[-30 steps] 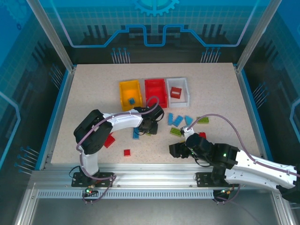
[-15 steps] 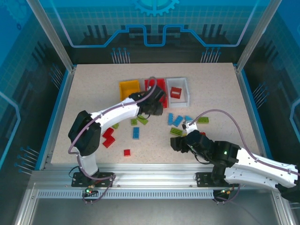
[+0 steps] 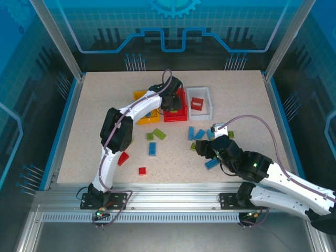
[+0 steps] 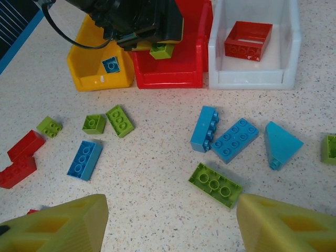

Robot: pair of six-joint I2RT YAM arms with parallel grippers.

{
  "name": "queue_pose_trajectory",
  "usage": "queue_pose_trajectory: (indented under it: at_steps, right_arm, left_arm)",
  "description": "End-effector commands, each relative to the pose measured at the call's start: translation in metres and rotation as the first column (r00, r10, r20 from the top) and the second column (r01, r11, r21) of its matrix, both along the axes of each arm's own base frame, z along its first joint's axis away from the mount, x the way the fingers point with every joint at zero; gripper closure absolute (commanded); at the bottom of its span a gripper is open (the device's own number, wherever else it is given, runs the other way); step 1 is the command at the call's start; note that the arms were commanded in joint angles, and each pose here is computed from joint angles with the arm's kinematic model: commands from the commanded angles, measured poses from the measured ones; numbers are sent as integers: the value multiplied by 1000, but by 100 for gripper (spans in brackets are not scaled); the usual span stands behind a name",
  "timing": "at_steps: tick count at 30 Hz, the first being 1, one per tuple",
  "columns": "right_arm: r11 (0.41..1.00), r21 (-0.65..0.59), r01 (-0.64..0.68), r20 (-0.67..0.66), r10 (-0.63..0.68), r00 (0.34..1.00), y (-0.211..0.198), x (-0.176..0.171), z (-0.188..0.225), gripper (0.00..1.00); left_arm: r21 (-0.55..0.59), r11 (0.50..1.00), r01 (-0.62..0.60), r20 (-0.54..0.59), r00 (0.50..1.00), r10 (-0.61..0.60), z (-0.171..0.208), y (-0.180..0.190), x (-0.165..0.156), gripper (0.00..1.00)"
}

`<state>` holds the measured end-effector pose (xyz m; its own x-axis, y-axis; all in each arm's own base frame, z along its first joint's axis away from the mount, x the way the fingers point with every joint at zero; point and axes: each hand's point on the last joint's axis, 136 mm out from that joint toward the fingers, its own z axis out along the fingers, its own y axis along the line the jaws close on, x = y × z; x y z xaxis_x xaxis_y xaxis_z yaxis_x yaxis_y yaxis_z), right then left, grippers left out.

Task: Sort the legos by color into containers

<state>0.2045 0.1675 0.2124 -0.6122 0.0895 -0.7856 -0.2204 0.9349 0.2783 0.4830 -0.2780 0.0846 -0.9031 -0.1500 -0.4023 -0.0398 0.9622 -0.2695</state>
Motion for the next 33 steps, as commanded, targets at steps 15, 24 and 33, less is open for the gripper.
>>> queue_pose_trajectory:
  at_steps: [15, 24, 33]
  right_arm:
    - [907, -230, 352, -480, -420, 770, -98, 13, -90, 43]
    - [922, -269, 278, -610, -387, 691, -116, 25, -143, 31]
    - [929, -273, 251, -668, -371, 646, -122, 22, -175, 33]
  left_arm:
    - [-240, 955, 176, 204, 971, -128, 123, -46, -80, 43]
    - [-350, 861, 369, 238, 924, -300, 107, -94, -234, 39]
    - [-463, 796, 389, 243, 920, -308, 92, -104, -300, 38]
